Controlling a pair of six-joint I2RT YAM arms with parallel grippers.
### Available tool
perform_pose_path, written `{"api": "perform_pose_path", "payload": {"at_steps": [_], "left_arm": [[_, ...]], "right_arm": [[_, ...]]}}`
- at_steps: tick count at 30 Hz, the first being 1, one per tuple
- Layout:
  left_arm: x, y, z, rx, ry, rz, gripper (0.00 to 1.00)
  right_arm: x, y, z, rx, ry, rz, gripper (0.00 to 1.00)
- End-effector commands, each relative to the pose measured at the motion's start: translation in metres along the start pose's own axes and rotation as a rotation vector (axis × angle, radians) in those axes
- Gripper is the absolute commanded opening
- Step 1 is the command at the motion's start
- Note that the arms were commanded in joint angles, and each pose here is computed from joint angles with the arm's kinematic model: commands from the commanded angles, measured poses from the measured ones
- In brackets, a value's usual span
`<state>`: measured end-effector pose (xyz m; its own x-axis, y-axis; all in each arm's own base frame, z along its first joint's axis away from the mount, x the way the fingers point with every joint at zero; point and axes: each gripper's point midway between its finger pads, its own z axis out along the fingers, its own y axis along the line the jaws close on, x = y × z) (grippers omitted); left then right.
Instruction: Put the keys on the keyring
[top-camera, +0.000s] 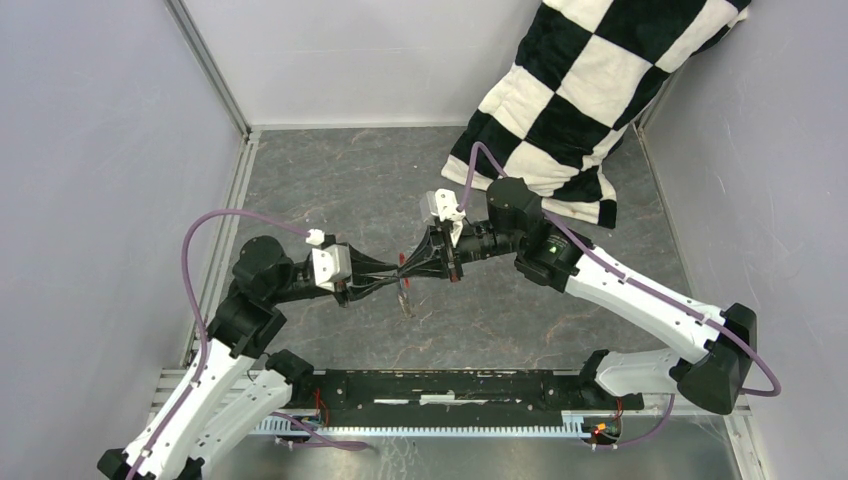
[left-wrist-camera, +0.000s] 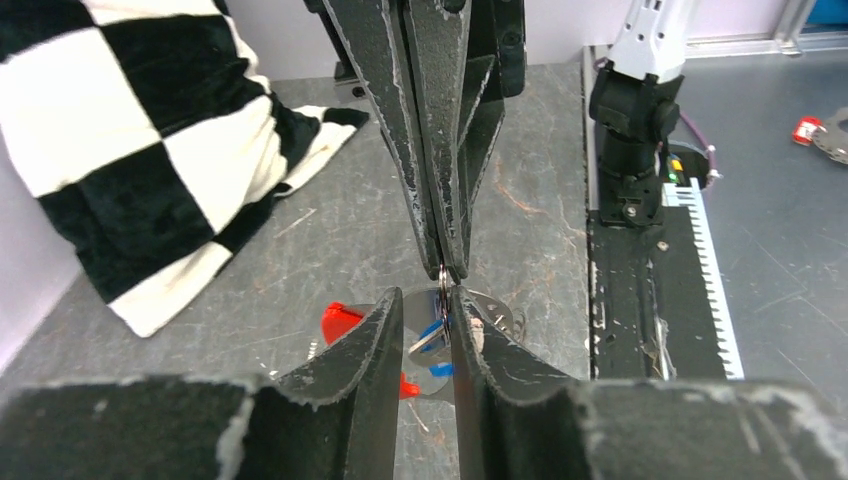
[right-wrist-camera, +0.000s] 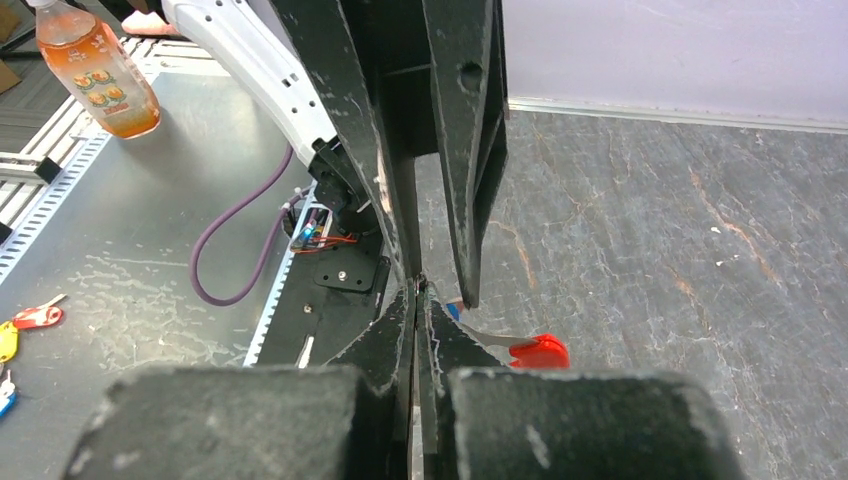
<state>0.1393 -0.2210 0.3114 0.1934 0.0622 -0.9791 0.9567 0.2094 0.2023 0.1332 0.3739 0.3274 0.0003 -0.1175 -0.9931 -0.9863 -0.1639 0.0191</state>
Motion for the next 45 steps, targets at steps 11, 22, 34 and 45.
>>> {"api": "perform_pose_path", "payload": {"at_steps": [11,22,34,45], "left_arm": [[0.002,-0.003,0.003,0.035,0.024,-0.047,0.02],[0.006,-0.004,0.002,0.043,0.069,-0.083,0.02],[0.016,-0.006,0.002,0.111,0.166,-0.069,0.02],[0.016,-0.011,0.000,0.137,0.165,-0.053,0.02]], "right_arm": [[-0.009,0.003,0.001,-0.012,-0.019,-0.053,0.01],[-0.017,-0.017,-0.026,0.110,0.198,-0.214,0.65],[-0.003,-0.012,-0.004,0.067,0.363,-0.291,0.47],[0.008,-0.015,0.010,0.057,0.419,-0.271,0.40]]}}
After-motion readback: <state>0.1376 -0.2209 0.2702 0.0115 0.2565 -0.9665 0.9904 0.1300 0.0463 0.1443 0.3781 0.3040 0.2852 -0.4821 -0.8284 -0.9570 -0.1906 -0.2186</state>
